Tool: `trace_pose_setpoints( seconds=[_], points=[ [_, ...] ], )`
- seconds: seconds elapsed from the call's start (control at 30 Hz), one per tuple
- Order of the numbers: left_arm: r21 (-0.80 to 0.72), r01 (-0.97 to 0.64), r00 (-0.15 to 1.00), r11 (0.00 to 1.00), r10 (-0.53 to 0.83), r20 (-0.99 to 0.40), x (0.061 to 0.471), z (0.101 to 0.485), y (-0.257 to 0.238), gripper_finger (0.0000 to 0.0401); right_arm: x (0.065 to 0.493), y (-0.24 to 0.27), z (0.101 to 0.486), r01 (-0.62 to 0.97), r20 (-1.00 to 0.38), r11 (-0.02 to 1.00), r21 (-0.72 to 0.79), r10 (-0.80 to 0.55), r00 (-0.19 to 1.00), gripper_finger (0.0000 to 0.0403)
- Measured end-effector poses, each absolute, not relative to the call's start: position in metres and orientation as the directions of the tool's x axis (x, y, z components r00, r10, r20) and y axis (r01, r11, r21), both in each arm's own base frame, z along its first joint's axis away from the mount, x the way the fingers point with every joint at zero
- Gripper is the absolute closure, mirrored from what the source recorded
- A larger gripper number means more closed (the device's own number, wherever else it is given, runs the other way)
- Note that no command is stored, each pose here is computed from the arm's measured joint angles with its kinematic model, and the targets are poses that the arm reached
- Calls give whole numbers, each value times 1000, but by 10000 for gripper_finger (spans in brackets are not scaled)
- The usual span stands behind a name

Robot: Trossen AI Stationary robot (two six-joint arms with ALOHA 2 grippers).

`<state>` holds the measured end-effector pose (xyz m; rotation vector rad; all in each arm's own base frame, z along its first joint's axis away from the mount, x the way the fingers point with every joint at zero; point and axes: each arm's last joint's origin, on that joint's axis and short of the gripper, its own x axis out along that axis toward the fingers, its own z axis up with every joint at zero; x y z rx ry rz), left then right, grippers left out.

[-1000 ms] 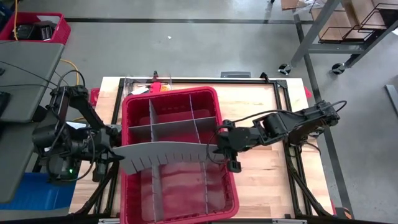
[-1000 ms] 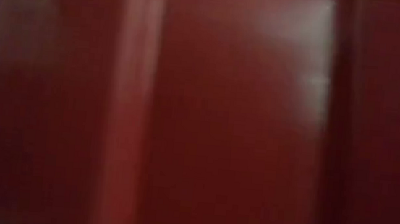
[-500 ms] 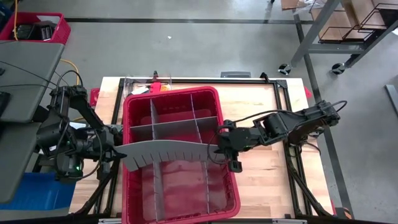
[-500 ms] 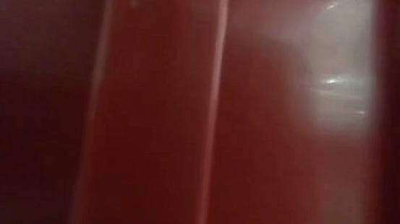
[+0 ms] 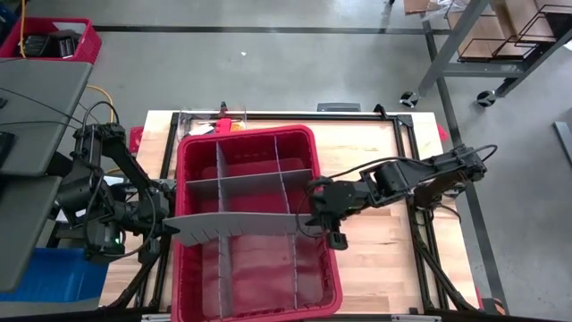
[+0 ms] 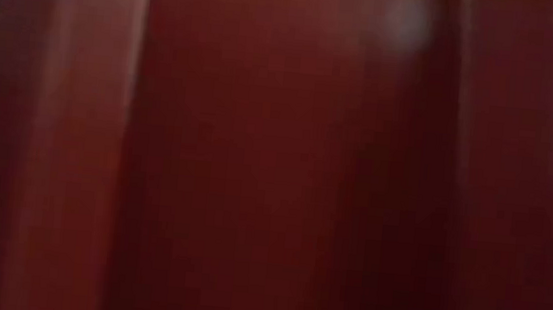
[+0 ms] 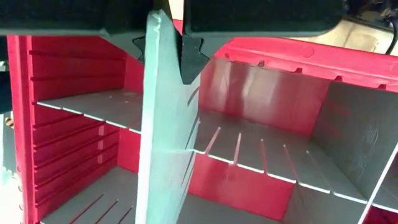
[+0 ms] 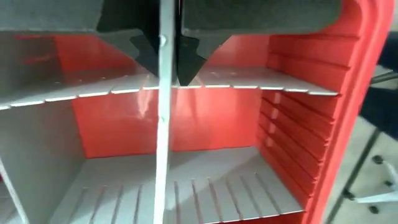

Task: Sort blocks
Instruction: Assemble the bin divider into the red bin

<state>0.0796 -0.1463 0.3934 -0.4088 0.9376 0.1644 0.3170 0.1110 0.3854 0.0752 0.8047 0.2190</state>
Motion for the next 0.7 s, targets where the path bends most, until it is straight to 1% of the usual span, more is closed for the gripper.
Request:
trace_pose_setpoints(
  seconds=[0.13,0.27,0.47,0.7],
  points=[
    [-254,-298,593,920,-30,-805,80,393,-146,400,315,111,387,-186,-704,966,181,259,661,403],
    [-246,-296,590,923,-26,-807,81,392,-148,400,312,112,391,-199,-687,949,243,313,655,403],
    [-219,-308,590,926,5,-808,85,389,-152,400,311,112,393,-194,-680,944,266,327,656,403],
    [-135,-303,564,943,64,-823,96,379,-164,396,310,113,390,-192,-701,943,271,330,632,403]
  ],
)
